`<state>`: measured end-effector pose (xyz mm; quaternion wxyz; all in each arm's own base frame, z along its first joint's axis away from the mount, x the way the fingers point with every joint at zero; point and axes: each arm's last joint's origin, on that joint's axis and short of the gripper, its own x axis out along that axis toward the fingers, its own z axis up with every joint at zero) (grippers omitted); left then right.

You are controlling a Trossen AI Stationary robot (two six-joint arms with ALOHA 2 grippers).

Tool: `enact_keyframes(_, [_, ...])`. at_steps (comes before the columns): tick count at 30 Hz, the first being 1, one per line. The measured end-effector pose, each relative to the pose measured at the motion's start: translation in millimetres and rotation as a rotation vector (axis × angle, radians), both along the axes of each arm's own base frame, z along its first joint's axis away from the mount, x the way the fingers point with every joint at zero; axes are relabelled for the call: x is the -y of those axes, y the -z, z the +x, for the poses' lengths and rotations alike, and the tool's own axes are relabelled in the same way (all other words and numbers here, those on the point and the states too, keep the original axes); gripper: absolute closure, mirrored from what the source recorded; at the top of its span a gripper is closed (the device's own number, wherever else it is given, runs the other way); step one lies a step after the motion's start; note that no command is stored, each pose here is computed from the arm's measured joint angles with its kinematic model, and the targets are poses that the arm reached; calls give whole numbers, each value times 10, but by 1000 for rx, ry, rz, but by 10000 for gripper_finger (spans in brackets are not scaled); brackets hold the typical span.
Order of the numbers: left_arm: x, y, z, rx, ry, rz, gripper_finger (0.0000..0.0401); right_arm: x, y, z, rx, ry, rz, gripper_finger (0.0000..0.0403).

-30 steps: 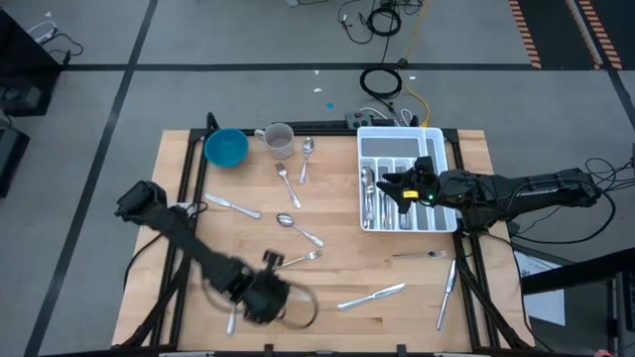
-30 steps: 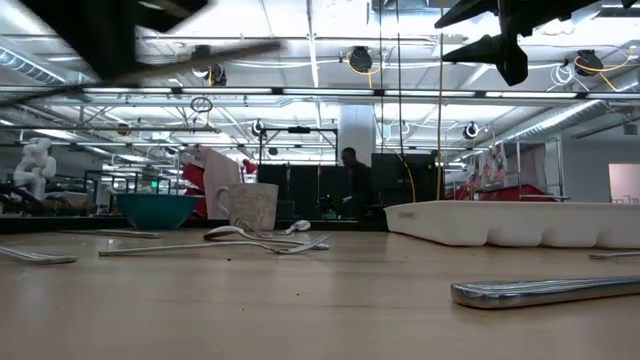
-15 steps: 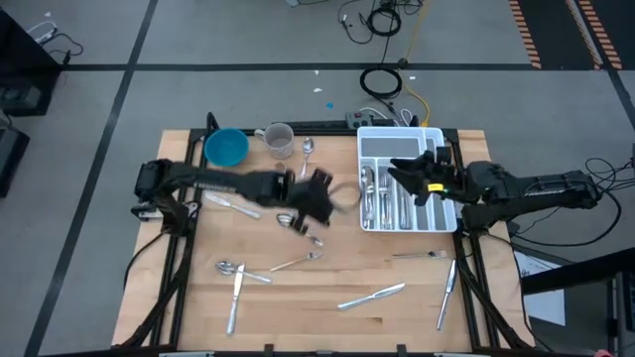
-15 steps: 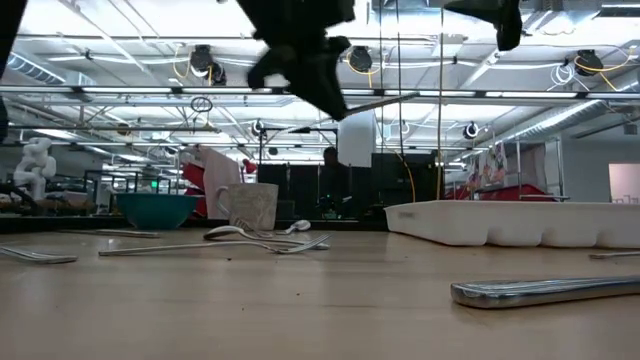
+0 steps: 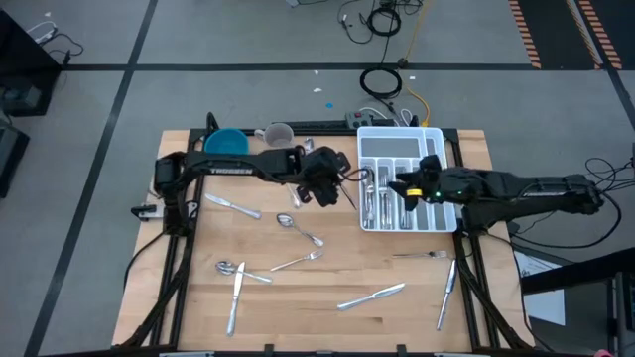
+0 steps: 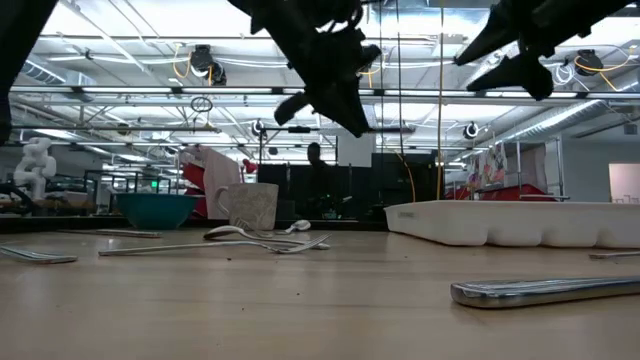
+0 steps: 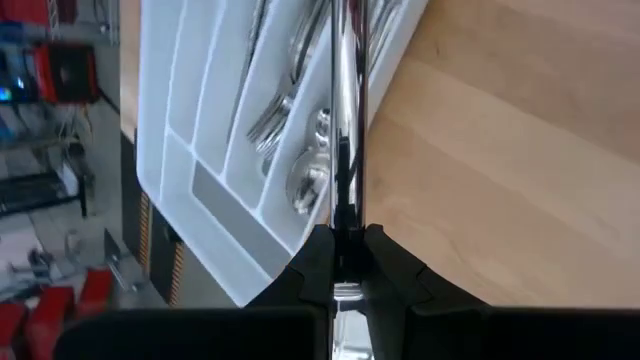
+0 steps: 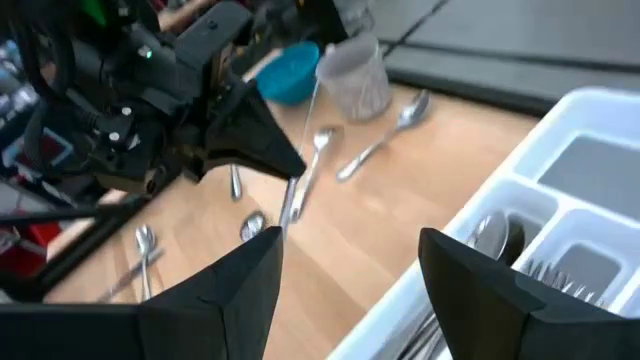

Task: Sort silverware
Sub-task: Put the table knife in the silverware tray

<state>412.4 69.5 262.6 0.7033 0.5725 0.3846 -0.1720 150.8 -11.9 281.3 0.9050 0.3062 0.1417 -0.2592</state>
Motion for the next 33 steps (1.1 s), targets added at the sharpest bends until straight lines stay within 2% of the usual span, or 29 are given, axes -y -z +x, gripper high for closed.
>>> enact_keyframes(7, [132,76,306,-19,101,120,372,82,180,180,-131,-126,104,177])
enact_keyframes(13, [278,-165,447,65,131,138,372,177,308,202,-249,-169,148,177])
enact_keyframes(19, [345,-238,474,102,166,101,372,257,261,234,-193,-209,115,177])
enact_keyframes(33, [324,-30,586,86,144,98,372,303,404,469,-219,-316,146,176])
